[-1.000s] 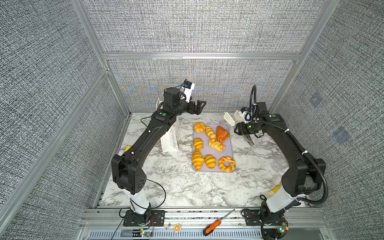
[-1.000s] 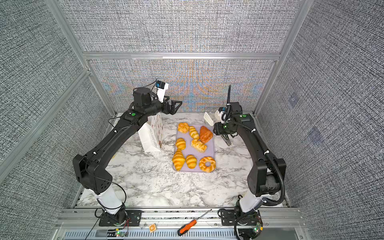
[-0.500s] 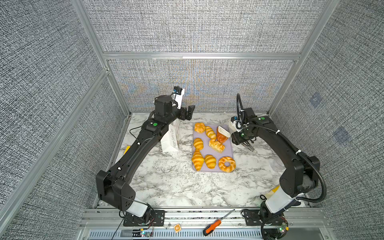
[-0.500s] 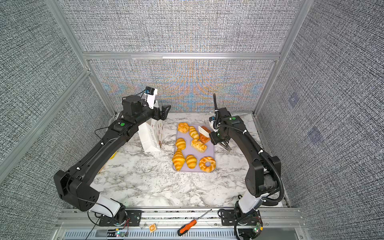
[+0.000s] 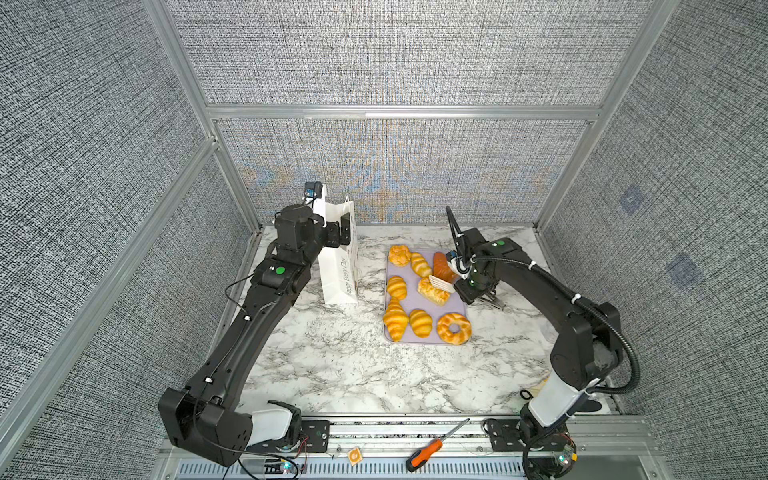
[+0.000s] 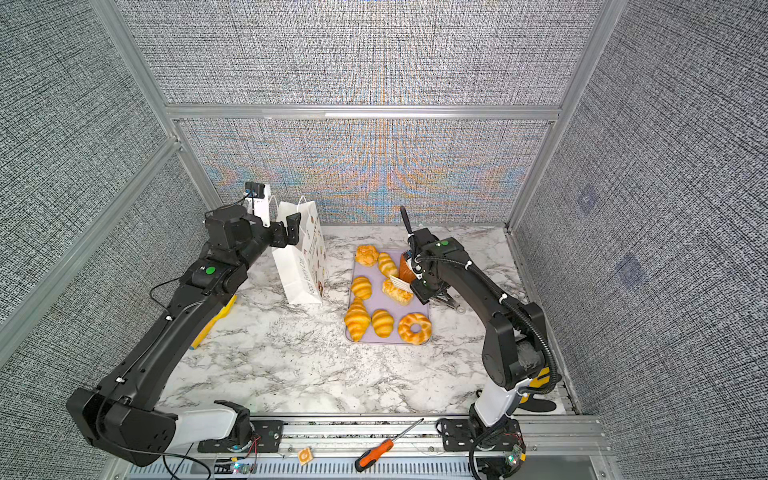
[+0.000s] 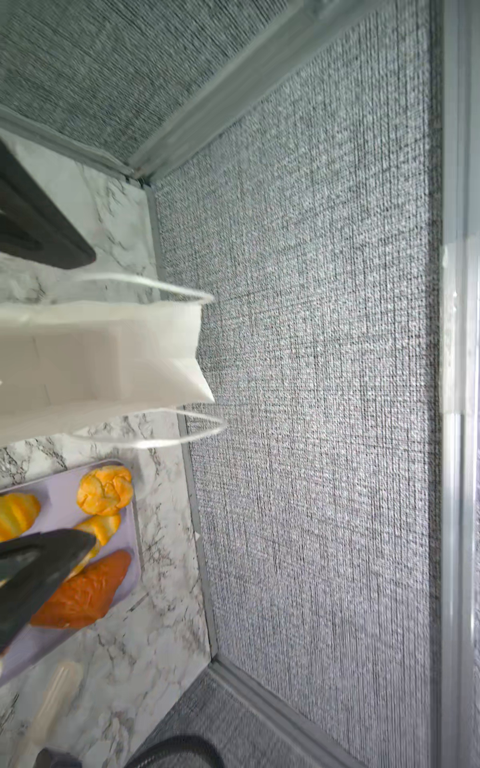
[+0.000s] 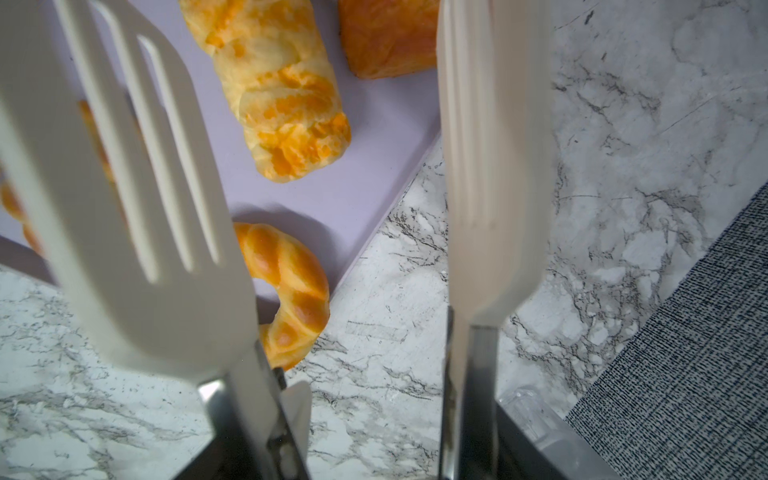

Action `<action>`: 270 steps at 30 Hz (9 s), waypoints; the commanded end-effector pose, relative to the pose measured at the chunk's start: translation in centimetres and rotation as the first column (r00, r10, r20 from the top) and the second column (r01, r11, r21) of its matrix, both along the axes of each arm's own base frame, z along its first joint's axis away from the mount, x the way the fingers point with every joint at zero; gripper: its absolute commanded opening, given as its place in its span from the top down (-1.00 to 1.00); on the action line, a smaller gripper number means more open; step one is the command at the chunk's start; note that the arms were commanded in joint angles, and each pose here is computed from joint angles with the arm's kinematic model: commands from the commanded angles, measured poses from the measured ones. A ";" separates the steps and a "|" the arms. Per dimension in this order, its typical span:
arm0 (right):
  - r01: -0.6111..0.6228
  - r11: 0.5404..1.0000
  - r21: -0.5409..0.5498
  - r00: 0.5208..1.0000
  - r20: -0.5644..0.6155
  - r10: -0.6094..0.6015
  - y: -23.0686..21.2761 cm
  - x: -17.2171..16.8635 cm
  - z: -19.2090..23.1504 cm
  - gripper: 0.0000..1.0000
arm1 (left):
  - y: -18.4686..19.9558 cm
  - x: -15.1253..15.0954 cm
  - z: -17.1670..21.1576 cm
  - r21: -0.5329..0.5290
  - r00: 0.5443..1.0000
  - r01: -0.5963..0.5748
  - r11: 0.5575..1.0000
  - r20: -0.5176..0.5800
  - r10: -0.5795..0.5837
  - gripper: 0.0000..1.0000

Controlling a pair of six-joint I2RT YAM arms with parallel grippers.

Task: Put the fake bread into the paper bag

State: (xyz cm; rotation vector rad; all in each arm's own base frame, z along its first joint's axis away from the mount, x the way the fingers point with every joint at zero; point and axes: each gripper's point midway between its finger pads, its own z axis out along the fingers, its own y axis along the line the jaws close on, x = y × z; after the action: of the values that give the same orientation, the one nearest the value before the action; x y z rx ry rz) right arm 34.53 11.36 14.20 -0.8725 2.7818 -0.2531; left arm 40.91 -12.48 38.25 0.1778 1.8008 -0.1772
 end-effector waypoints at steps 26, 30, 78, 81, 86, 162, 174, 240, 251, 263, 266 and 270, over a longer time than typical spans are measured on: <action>-0.078 0.988 -0.135 0.990 -0.123 0.062 0.1 -1.5 -3.1 -0.30 | 9.0 -2.5 -2.8 -0.011 0.961 -0.262 0.965 -0.095 0.260 -0.98; -0.086 0.987 -0.133 0.987 -0.146 0.066 0.2 -1.6 -3.7 -0.30 | 9.2 -2.7 -3.1 -0.003 0.959 -0.266 0.964 -0.100 0.264 -0.98; -0.007 0.995 -0.101 0.967 -0.254 -0.019 1.1 -1.7 -5.4 -0.13 | 7.4 -3.4 -4.0 -0.040 0.983 -0.140 0.989 -0.129 0.134 -0.98; -0.008 0.995 -0.099 0.966 -0.258 -0.018 1.2 -1.7 -5.6 -0.13 | 7.4 -3.5 -4.0 -0.038 0.983 -0.140 0.989 -0.128 0.134 -0.98; -0.019 0.995 -0.093 0.959 -0.284 -0.009 1.4 -1.7 -6.1 -0.12 | 7.3 -3.5 -4.3 -0.036 0.982 -0.136 0.990 -0.138 0.130 -0.98; -0.050 0.901 0.431 0.996 -0.044 0.077 5.6 -1.3 2.2 0.47 | 2.0 2.4 -10.4 -0.224 0.886 -0.036 0.974 -0.458 -0.072 0.46; -0.062 0.878 0.475 0.998 0.002 0.069 5.3 -1.0 3.1 0.46 | 0.0 2.2 -9.6 -0.364 0.881 -0.018 0.931 -0.446 -0.158 0.77; -0.013 0.883 0.469 1.000 0.001 0.015 4.8 -0.6 3.4 0.46 | -1.0 4.3 -9.0 -0.244 0.889 -0.009 0.970 -0.446 -0.104 -0.13; 0.001 0.886 0.463 1.000 -0.012 0.005 4.7 -0.6 3.2 0.45 | -0.9 4.8 -7.9 -0.188 0.895 0.015 0.982 -0.435 -0.096 -0.10; 0.015 0.893 0.450 1.000 -0.022 -0.006 4.6 -0.6 3.1 0.44 | -1.0 4.8 -5.9 -0.137 0.905 0.067 0.988 -0.409 -0.119 -0.16; 0.018 0.894 0.448 1.000 -0.020 -0.011 4.5 -0.7 3.1 0.45 | -1.0 5.0 -6.7 -0.160 0.905 0.048 0.986 -0.411 -0.111 -0.04; 0.019 0.900 0.436 1.000 -0.018 -0.012 4.2 -0.8 3.2 0.45 | -1.3 4.5 -7.6 -0.207 0.906 0.048 0.977 -0.403 -0.130 0.03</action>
State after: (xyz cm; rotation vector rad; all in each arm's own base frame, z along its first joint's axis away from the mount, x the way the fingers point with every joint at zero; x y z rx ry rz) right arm 33.82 15.72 16.90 -0.7316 2.6972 0.3770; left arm 45.43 -13.46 29.70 0.1039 2.2398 -0.4324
